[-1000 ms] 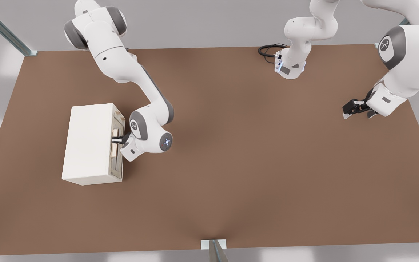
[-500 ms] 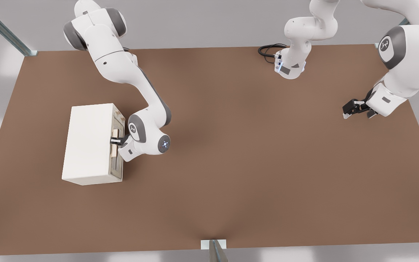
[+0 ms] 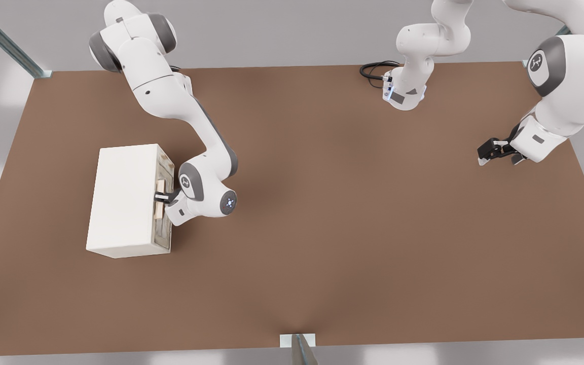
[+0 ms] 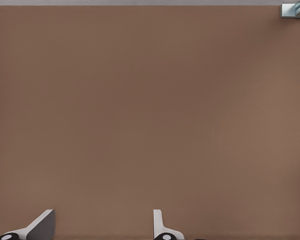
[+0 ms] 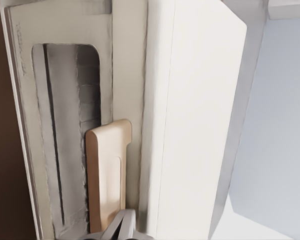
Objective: Keep left arm still and open the oven door with right arm
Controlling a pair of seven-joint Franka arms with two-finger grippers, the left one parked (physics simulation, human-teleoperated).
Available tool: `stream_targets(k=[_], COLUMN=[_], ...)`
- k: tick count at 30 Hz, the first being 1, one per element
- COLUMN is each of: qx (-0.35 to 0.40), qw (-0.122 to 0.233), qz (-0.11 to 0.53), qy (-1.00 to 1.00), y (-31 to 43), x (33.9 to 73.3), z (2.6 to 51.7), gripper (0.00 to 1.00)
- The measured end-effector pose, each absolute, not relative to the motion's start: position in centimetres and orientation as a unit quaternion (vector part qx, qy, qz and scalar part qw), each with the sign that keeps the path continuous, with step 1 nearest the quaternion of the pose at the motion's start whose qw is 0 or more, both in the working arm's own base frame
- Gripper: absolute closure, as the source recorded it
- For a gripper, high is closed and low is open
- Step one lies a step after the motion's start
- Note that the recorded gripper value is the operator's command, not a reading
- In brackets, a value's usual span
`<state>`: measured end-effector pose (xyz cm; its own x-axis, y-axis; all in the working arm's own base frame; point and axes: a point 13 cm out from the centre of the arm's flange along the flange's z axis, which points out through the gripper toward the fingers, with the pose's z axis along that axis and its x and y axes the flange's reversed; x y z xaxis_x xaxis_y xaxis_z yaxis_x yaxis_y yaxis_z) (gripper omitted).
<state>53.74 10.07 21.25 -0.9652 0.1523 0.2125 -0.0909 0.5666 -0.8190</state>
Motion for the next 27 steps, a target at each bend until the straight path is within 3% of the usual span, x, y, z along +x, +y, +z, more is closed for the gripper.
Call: stream_targets(k=[5,8,10,14,15,16,17,20,27], qx=[-0.009,-0.013,-0.04,-0.155,-0.162,-0.159,-0.152,-0.134,-0.118], qw=[0.113,0.085,0.067,0.078,0.078,0.082,0.085,0.066,0.071], qz=[0.461,0.43,0.372,0.165,0.13,0.106,0.089,0.07,0.037], qy=[-0.88,-0.899,-0.925,-0.971,-0.975,-0.978,-0.981,-0.986,-0.99], y=[12.5,15.9,17.2,11.2,10.7,10.7,10.9,10.0,5.1], x=[53.6,54.9,56.0,57.7,58.2,58.3,58.3,59.4,60.1], z=[21.7,23.5,27.9,39.1,40.7,41.6,42.2,44.9,46.0], gripper=[1.0,1.0,1.0,1.0,0.6,0.06,0.0,0.0,0.0])
